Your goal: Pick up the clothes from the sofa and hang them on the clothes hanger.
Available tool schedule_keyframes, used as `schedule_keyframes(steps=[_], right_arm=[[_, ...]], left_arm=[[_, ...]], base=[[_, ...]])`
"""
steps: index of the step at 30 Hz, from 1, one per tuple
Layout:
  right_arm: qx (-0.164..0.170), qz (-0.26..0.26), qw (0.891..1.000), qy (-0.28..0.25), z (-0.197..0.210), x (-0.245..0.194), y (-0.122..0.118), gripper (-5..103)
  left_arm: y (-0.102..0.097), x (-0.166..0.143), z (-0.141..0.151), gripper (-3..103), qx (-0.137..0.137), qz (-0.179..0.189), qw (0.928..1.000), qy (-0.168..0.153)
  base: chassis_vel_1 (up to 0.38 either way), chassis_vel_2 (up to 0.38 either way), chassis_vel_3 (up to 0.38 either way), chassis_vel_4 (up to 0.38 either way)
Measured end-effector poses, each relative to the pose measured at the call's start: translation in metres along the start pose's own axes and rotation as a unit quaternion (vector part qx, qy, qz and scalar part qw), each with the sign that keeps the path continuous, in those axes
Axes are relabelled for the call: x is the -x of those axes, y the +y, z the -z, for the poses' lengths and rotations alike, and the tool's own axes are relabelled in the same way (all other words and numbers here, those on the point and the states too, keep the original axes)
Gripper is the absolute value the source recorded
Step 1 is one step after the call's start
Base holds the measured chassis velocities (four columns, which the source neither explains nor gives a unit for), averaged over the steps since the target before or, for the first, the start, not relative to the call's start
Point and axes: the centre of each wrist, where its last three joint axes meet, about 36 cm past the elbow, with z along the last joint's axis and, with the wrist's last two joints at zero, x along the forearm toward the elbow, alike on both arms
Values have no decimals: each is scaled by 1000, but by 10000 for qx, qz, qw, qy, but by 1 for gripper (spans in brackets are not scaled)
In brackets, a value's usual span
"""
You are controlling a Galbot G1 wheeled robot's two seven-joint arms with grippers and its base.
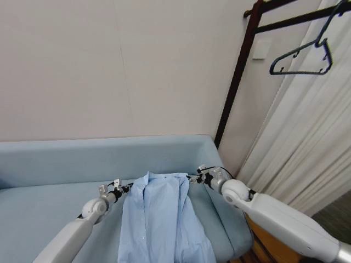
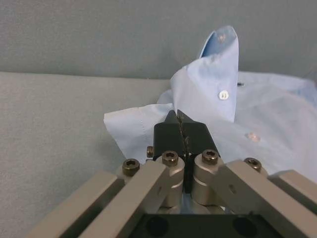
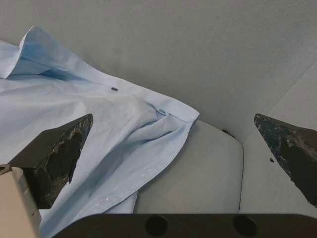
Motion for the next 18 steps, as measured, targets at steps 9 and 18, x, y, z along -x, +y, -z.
schedule_keyframes(steps=[9,18], right_arm=[[37,159,9999,-42,9,0,10,100],[64,35,10000,0,5,-14,8,100]], left_arm=[[-10,19,-51,20,444,-41,9981,432],[-6,-4,-53,53,874,-192,9960,-17]], base=[[0,0,0,0],[0,0,0,0]])
